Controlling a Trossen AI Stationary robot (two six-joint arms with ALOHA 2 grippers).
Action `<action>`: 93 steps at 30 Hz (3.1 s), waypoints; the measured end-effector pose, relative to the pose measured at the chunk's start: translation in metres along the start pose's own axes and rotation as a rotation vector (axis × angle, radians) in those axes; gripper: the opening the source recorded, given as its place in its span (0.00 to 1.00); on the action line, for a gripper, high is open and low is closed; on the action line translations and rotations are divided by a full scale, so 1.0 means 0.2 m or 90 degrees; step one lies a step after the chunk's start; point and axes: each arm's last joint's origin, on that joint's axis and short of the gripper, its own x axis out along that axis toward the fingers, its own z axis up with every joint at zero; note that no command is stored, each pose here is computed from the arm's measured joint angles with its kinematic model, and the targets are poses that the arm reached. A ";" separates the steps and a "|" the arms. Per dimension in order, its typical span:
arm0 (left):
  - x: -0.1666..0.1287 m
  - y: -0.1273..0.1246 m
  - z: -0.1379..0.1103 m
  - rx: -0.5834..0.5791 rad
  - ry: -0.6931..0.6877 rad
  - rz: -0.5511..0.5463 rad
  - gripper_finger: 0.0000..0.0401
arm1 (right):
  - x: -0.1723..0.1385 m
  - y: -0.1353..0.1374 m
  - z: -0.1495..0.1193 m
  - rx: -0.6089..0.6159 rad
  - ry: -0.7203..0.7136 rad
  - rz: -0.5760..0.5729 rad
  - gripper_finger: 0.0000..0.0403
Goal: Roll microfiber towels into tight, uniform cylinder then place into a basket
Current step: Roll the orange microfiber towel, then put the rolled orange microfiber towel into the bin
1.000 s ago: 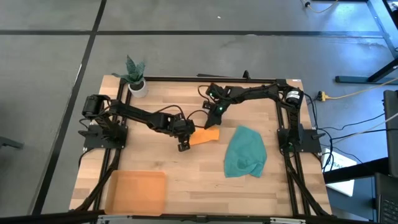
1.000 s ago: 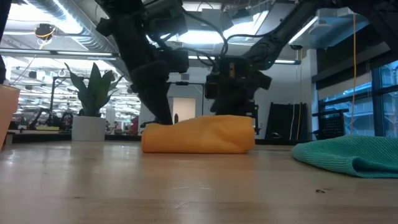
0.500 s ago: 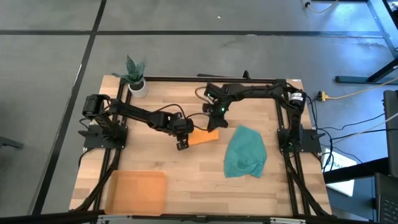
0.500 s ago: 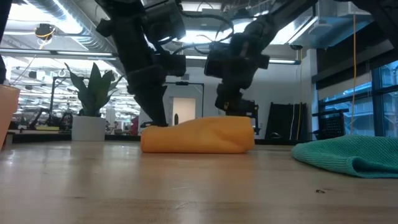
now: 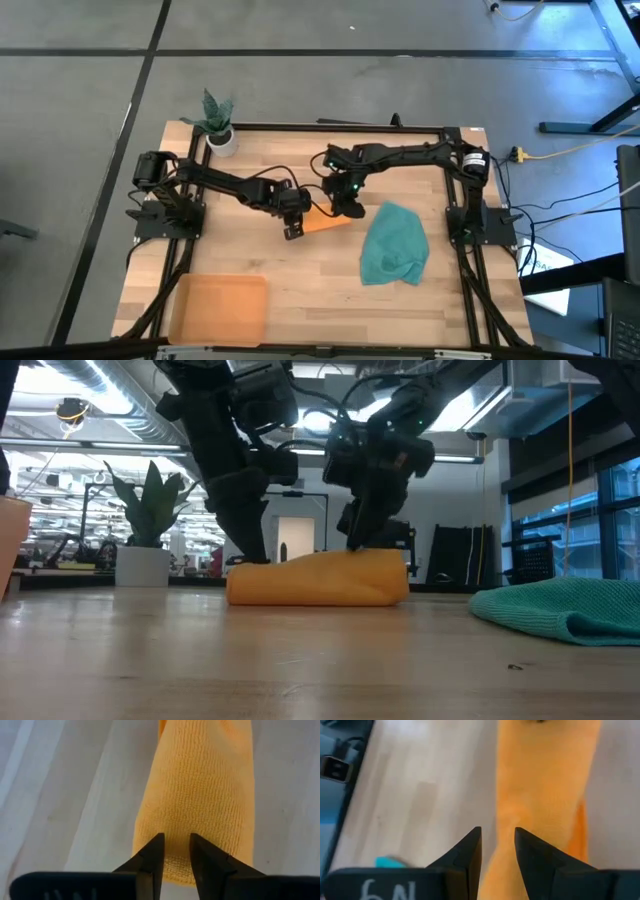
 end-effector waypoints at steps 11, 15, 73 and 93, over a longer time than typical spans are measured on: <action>0.00 0.00 0.00 0.000 0.000 0.000 0.20 | 0.06 -0.05 -0.01 -0.007 0.011 -0.031 0.29; 0.00 0.00 0.00 0.001 0.004 0.001 0.20 | 0.09 -0.08 -0.02 -0.009 0.013 -0.042 0.29; -0.48 -0.02 -0.09 -0.099 -0.023 -0.026 0.20 | -0.05 0.27 0.16 -0.022 0.210 -0.007 0.29; -0.47 0.02 -0.07 -0.088 -0.029 -0.007 0.26 | -0.04 0.28 0.16 -0.010 0.210 -0.009 0.29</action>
